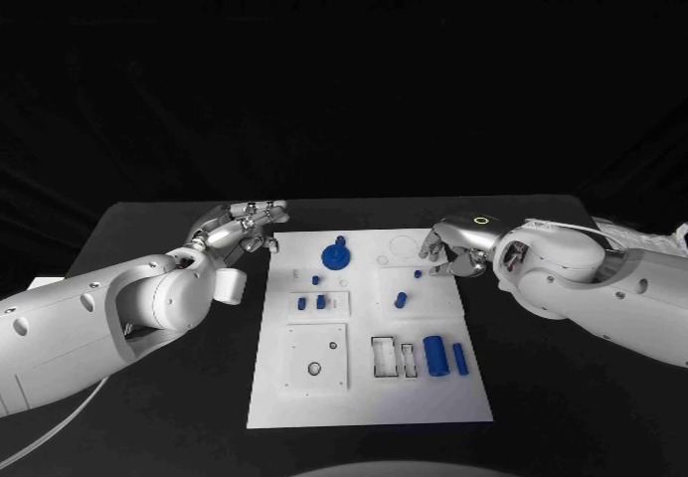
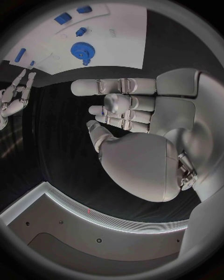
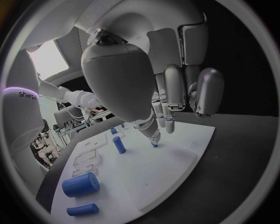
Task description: Assemble the parts on the task board
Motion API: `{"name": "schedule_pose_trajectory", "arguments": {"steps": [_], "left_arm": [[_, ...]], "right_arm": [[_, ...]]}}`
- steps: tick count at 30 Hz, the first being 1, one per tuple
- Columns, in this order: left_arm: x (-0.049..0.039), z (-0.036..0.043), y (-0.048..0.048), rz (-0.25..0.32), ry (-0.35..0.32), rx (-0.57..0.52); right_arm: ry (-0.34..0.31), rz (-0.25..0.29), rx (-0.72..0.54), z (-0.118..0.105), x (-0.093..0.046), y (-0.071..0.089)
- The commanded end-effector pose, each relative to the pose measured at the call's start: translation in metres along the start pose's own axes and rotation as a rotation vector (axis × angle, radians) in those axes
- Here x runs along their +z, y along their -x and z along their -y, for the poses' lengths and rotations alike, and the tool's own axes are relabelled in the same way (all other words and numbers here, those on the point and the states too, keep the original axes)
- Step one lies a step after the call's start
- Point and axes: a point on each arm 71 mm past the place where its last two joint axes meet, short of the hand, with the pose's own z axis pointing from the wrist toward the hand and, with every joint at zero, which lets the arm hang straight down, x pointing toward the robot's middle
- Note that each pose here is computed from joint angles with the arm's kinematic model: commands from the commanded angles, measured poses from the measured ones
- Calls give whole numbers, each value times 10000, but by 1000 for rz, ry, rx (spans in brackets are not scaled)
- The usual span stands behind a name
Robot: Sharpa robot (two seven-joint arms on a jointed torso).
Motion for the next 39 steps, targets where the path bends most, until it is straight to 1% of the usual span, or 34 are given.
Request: {"name": "schedule_pose_trajectory", "arguments": {"steps": [1, 9, 16, 30, 39], "left_arm": [[-16, 23, -24, -6, -24, -77], [-38, 26, -47, -12, -20, -81], [-47, 27, -52, -12, -18, -81], [-52, 25, -52, -11, -12, -80], [-52, 23, -55, -12, -9, -79]], "right_arm": [[-15, -36, -68, -14, 38, -53], [5, -78, -67, -87, 93, -148], [18, -103, -64, -127, 119, -204], [49, -120, -45, -210, 153, -264], [52, -137, -42, -222, 170, -285]]}}
